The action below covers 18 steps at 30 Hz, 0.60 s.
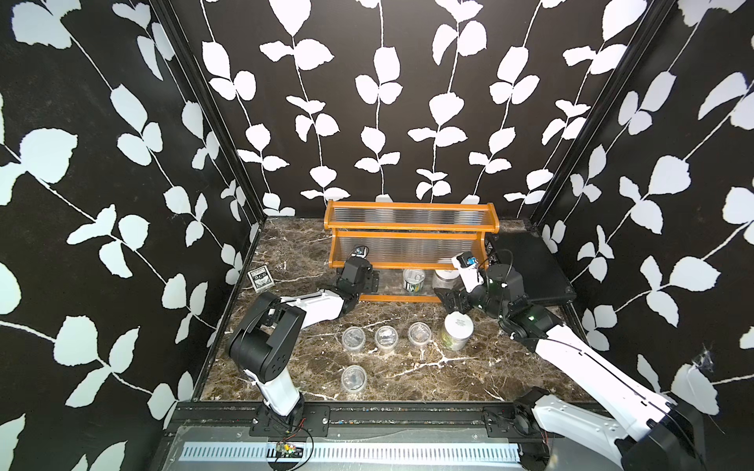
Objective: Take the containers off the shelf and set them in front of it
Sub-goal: 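Pick up a container from the shelf.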
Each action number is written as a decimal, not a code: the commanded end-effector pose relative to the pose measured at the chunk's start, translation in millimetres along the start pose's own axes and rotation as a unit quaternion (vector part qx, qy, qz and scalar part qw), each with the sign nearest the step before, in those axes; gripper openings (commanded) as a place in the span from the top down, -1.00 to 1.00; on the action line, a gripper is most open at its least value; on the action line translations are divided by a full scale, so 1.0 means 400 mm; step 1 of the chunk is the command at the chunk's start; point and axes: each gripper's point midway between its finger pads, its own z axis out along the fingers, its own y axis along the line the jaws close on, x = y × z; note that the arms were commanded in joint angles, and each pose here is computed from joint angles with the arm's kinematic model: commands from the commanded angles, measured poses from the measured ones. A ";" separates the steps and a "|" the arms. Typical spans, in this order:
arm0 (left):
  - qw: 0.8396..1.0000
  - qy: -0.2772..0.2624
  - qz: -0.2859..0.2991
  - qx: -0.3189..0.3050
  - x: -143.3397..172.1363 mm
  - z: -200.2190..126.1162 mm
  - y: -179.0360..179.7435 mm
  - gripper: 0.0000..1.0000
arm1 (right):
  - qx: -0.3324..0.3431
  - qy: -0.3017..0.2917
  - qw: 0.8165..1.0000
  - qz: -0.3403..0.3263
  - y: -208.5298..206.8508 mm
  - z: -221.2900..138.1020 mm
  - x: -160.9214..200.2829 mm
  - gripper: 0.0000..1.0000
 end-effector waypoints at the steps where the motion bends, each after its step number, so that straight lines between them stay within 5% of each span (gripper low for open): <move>1: 1.000 -0.030 -0.006 0.008 -0.056 -0.003 -0.008 -0.69 | -0.001 -0.015 1.000 -0.006 -0.004 -0.004 -0.020 -1.00; 5: 1.000 -0.021 -0.006 0.016 -0.035 -0.009 -0.012 -0.52 | -0.003 -0.010 1.000 -0.005 -0.003 -0.002 -0.013 -1.00; 18: 0.999 -0.016 0.005 0.049 -0.022 -0.089 -0.018 -0.45 | -0.004 -0.005 1.000 -0.004 -0.004 0.003 -0.004 -1.00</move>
